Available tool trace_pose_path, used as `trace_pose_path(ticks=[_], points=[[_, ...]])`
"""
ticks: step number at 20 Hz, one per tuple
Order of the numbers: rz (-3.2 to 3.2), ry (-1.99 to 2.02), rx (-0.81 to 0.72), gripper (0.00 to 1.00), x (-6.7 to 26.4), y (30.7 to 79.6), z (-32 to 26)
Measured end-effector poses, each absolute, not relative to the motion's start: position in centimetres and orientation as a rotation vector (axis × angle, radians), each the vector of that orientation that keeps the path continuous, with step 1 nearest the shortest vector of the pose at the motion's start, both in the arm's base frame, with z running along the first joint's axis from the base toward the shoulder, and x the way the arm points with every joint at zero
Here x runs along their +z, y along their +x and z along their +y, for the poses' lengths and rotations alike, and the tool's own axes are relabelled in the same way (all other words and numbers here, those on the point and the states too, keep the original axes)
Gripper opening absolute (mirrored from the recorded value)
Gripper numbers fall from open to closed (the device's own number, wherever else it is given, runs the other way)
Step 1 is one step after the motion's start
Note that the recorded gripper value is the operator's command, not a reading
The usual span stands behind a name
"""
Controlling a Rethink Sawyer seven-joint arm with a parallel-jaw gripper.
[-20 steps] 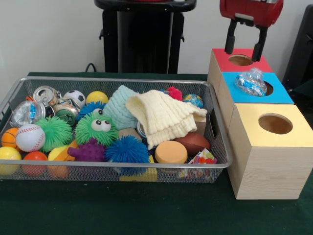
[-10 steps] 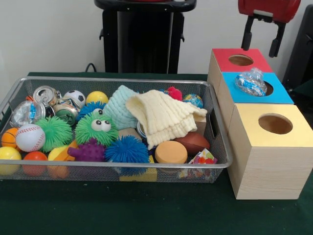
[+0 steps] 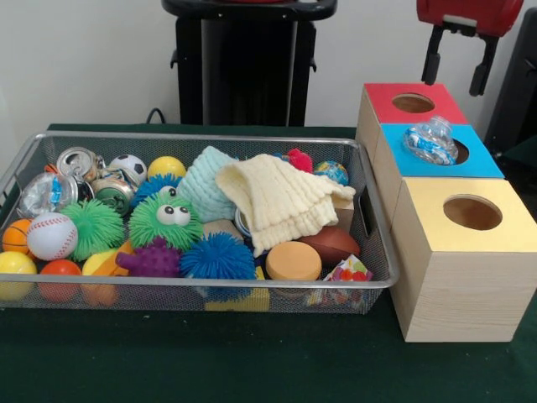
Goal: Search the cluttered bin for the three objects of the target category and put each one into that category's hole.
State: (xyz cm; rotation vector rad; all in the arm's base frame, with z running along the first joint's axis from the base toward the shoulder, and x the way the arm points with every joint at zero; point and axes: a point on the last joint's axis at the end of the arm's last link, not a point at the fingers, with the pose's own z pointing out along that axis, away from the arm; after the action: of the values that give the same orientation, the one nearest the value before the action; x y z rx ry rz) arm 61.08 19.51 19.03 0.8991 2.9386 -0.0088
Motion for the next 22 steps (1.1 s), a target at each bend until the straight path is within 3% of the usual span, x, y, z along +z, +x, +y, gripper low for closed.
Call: trace_pose_path(ticks=[22], points=[[2.909,0.935,0.007,1.00,20.2,61.8,18.1]])
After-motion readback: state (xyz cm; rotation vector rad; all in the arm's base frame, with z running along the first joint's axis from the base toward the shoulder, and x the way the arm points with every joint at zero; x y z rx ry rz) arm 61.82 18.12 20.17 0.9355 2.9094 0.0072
